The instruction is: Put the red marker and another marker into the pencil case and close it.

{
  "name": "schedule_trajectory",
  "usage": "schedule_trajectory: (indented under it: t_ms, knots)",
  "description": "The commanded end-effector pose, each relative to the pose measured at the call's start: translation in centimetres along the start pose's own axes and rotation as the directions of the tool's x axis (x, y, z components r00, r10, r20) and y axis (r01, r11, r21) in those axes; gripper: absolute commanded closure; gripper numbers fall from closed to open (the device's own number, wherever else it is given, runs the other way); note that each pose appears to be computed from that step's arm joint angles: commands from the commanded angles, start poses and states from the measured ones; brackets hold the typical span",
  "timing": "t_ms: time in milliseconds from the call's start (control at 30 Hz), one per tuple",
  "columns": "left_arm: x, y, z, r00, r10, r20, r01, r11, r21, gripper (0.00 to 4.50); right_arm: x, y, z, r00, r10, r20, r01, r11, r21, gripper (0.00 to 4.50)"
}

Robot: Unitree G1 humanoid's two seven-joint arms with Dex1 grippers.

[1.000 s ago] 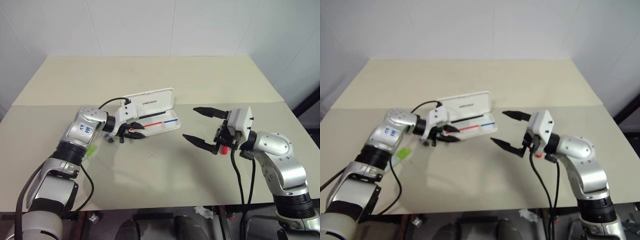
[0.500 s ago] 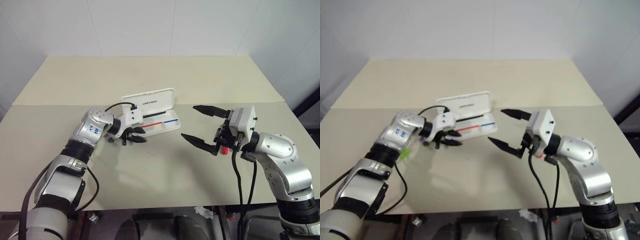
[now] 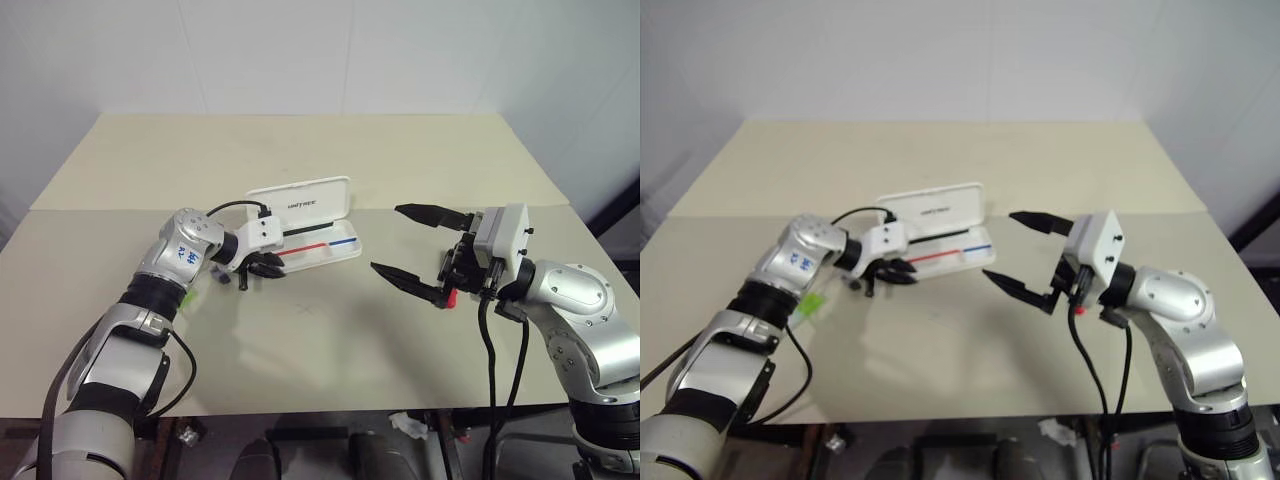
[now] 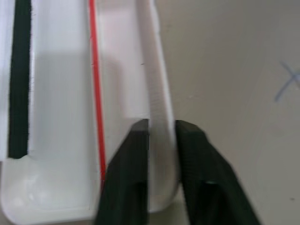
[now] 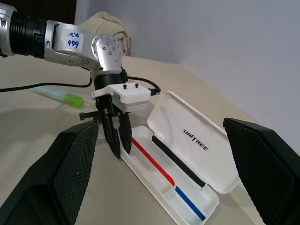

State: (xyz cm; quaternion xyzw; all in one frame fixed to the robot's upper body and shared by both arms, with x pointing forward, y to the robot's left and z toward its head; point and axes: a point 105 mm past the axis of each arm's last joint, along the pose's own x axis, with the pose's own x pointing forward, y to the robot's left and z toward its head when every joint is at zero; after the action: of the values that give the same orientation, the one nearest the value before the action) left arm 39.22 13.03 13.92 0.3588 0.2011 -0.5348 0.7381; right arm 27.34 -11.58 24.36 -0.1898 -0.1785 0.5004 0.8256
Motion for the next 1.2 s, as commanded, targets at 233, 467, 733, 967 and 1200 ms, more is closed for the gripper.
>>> schedule_trajectory:
  t_ms: [233, 467, 733, 967, 1200]
  knots:
    - [0.7, -0.5, -0.8, 1.000, 0.008, -0.025, -0.009, 1.000, -0.016, 4.48, -0.7, -0.4, 0.9, 1.000, 0.020, 0.009, -0.019, 0.999, -0.031, 0.00]
    - [-1.0, -1.4, 2.0, 0.998, -0.007, 0.057, 0.000, 0.993, 0.120, 4.48, -2.3, -1.1, -1.2, 0.997, 0.015, -0.069, -0.015, 1.000, 0.005, 0.00]
    - [-2.2, -4.3, 2.0, 0.998, -0.040, 0.043, 0.033, 0.988, 0.154, 4.48, -3.6, -1.4, -2.5, 0.994, -0.006, -0.112, 0.009, 1.000, 0.023, 0.00]
    - [-1.2, -7.6, 3.2, 0.993, -0.089, 0.074, 0.074, 0.981, 0.178, 4.48, -4.0, -1.1, -2.8, 0.992, -0.011, -0.123, 0.015, 0.999, 0.032, 0.00]
    - [-0.8, -9.1, 4.0, 0.987, -0.125, 0.105, 0.101, 0.972, 0.214, 4.48, -3.9, -0.8, -2.9, 0.992, -0.014, -0.123, 0.019, 0.999, 0.044, 0.00]
